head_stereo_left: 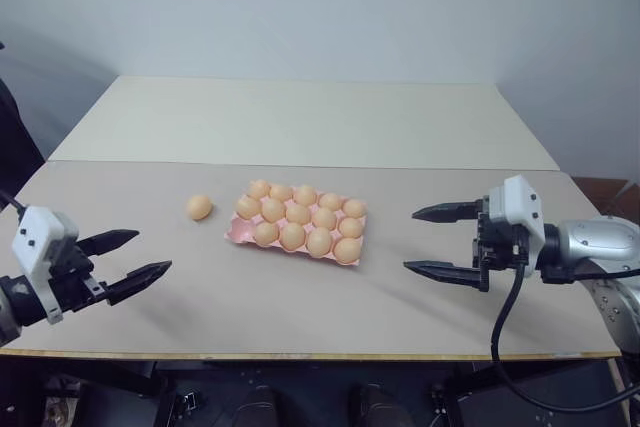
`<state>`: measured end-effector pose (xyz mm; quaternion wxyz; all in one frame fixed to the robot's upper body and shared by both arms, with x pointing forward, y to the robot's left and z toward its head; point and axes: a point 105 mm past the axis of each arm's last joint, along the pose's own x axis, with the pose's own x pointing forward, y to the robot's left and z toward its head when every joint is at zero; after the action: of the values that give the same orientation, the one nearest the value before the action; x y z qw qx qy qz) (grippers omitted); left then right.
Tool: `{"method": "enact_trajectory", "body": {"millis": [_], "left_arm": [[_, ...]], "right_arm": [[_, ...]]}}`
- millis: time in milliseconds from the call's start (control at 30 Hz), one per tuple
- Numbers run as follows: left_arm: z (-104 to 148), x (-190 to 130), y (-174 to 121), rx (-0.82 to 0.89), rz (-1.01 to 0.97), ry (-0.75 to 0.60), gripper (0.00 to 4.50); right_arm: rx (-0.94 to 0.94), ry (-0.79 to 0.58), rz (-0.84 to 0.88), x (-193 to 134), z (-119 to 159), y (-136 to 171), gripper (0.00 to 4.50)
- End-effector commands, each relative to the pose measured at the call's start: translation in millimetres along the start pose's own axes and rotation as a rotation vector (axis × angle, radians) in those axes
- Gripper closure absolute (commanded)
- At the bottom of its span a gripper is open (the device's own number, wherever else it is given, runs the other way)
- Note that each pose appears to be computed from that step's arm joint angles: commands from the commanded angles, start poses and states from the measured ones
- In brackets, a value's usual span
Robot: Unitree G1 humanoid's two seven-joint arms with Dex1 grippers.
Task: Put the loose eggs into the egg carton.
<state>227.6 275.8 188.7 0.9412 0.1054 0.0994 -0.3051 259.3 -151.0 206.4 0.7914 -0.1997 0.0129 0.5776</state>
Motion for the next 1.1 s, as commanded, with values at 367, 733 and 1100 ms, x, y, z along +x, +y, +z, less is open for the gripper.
{"method": "enact_trajectory", "body": {"millis": [367, 733, 1100], "left_arm": [[12, 20, 25, -0.006, 0.174, 0.027, 0.02], [11, 103, 87, -0.140, 0.346, 0.076, 0.02], [-20, 158, 91, -0.177, 0.287, 0.174, 0.66]], "right_arm": [[-0.060, -0.021, -0.005, -2, 12, -1, 0.00], [-0.074, -0.014, -0.010, -2, 14, 3, 0.00], [-0.083, -0.015, -0.023, -5, 19, 6, 0.00]]}}
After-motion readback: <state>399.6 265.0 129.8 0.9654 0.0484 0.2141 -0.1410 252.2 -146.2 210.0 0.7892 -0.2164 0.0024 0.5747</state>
